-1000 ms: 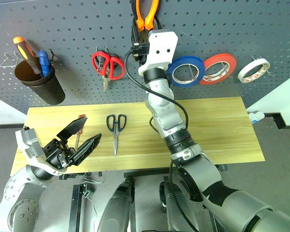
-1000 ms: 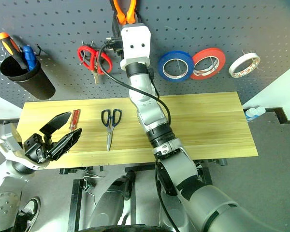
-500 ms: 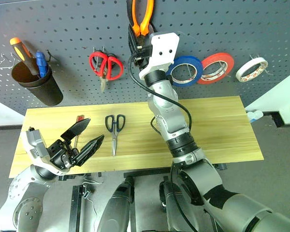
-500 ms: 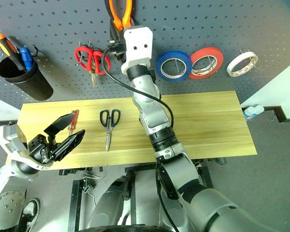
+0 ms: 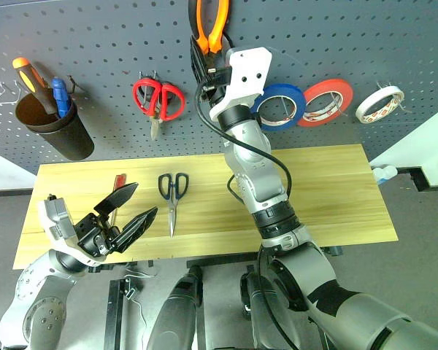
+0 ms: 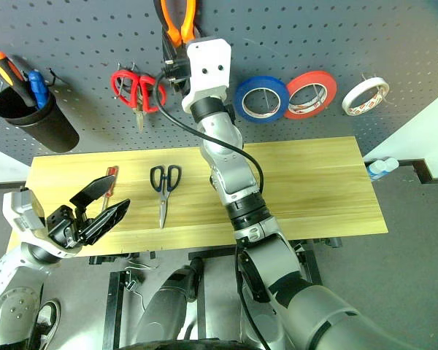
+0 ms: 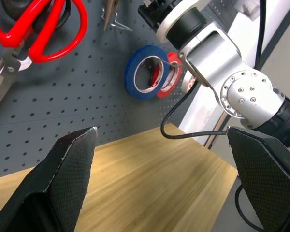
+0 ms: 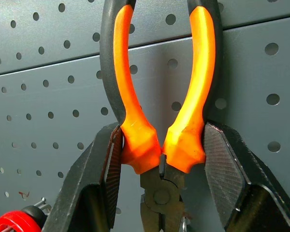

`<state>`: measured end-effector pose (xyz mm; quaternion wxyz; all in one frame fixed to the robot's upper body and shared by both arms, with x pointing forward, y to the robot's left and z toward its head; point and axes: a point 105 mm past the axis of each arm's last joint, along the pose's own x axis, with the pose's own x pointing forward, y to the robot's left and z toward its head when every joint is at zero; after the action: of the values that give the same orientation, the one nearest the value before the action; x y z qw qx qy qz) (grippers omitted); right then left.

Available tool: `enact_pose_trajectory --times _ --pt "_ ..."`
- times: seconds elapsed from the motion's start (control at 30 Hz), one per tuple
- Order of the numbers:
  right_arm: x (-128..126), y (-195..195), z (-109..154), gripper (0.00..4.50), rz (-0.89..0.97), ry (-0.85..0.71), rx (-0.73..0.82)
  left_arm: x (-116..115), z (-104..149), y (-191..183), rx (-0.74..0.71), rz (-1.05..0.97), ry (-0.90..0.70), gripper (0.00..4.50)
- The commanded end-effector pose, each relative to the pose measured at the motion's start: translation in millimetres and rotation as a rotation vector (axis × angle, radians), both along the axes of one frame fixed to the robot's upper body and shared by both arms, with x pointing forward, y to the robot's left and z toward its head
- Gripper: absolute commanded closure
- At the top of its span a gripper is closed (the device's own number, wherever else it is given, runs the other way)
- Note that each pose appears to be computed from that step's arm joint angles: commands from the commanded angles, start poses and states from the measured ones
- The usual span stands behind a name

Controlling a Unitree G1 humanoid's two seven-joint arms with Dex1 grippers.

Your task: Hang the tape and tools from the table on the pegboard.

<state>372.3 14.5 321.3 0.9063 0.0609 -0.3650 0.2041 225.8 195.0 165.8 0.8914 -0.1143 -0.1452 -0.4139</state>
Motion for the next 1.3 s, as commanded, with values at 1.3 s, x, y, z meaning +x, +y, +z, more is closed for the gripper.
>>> enact_pose_trajectory --times 1.3 --pt "-34.3 8.8 46.3 2.41 0.028 -0.091 0.093 -3.4 -2.0 0.4 0.009 -0.010 -0.015 0.00"
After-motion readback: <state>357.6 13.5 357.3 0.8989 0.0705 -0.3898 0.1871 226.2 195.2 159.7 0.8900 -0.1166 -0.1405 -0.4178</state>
